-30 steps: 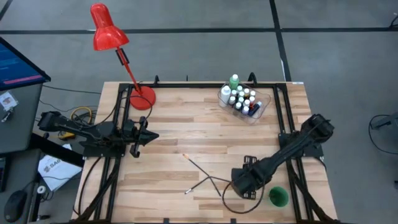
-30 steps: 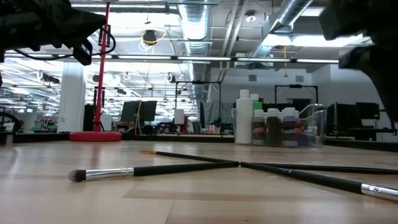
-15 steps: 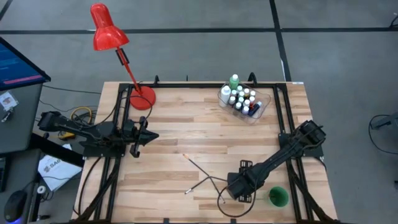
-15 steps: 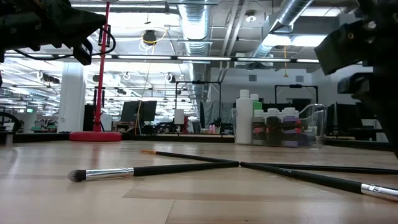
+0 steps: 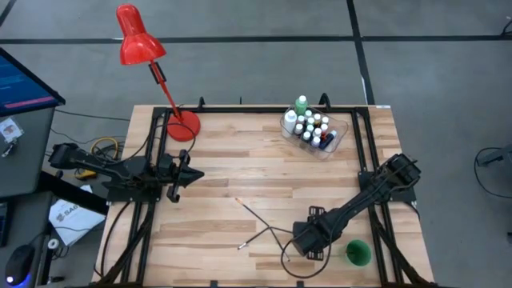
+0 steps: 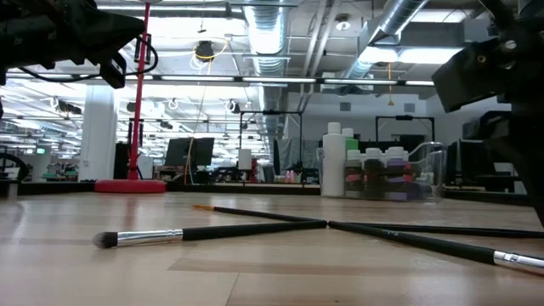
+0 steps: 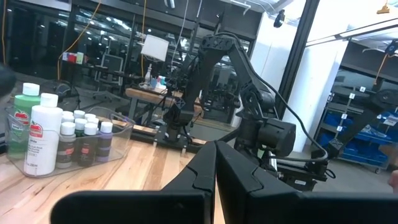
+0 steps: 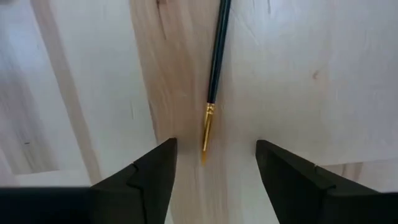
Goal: Pick & Place Paint Supplies
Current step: Put the yellow paint brush into the green cup
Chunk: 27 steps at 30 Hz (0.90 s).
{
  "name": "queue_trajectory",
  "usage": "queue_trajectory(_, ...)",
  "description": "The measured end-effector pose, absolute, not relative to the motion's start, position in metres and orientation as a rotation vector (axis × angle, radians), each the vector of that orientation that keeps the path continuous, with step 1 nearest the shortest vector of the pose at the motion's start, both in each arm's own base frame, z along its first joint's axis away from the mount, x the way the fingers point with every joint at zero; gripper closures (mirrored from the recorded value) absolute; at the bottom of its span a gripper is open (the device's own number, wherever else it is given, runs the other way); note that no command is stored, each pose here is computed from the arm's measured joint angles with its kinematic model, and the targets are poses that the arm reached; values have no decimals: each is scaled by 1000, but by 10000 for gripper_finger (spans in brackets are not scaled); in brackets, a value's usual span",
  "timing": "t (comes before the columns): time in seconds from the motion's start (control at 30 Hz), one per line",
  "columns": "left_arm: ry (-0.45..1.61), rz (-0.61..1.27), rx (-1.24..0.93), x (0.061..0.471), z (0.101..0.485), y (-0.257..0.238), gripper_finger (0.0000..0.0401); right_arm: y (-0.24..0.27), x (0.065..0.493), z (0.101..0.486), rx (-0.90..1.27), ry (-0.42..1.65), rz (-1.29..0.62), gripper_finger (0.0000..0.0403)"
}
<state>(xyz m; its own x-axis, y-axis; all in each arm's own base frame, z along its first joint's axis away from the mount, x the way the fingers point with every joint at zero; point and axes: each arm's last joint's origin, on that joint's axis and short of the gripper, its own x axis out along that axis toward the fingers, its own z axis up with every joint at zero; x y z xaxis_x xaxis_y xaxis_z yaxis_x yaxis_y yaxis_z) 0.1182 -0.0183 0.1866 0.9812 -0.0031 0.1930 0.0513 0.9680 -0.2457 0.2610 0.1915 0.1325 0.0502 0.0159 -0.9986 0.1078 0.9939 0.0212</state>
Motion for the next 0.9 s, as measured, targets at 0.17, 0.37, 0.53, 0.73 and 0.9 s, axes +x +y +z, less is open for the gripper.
queue_trajectory(0.17,-195,-28,-253,118,187,-18,399,190,259,130,98,1537,-77,215)
queue_trajectory(0.37,-199,-29,-254,118,187,-18,399,194,254,129,17,1544,-17,330)
queue_trajectory(0.53,-199,-29,-254,118,187,-18,399,194,254,129,15,1551,-13,396)
queue_trajectory(0.73,-200,-29,-254,118,187,-18,399,193,253,132,-14,1558,-12,402)
queue_trajectory(0.9,-200,-29,-254,118,187,-18,399,186,244,153,-44,1624,-43,403)
